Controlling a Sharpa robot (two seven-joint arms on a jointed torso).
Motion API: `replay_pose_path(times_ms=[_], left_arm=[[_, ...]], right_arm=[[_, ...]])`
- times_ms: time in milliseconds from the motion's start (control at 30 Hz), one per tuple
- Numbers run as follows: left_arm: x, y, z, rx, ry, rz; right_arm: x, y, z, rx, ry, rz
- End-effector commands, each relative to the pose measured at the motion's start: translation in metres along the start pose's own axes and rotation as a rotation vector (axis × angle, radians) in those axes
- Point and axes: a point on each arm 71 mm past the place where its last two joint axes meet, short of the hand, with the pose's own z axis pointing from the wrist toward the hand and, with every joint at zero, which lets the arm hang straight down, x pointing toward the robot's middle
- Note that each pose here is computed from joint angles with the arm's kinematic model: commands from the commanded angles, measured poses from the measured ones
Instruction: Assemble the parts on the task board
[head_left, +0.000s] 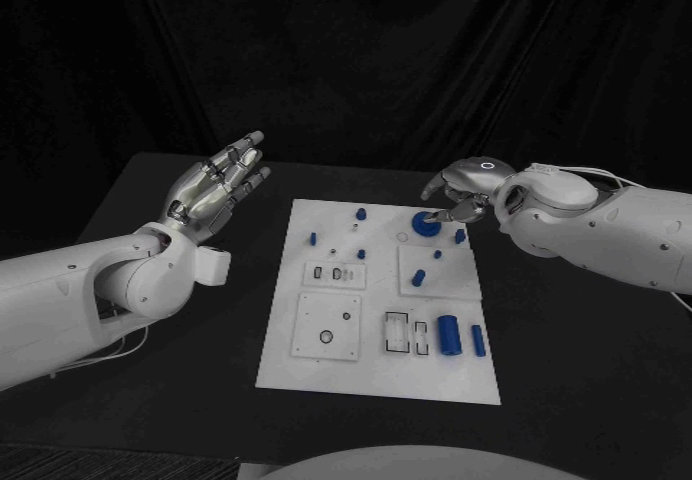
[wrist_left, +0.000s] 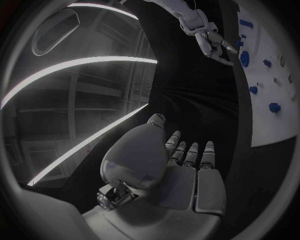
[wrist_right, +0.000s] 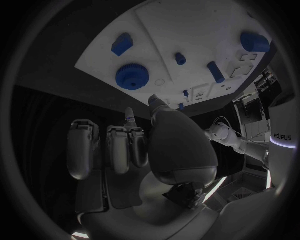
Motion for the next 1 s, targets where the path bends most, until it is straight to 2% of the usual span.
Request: replay_pose_path(times_ms=[33, 500, 1000], left_arm=[[0.0021, -0.0078, 0.0010, 0.097, 0.017, -0.010], [0.0045, -0.0071, 0.0023, 0.098, 0.029, -0.019], [0.0046, -0.0066, 0.0028, 0.095, 0.038, -0.026]], right_arm=[[0.007, -0.006, 0.000, 0.059, 0.052, 0.021], [0.022, -0.005, 0.006, 0.072, 0.097, 0.022], [0.031, -0.002, 0.010, 0.074, 0.124, 0.023]])
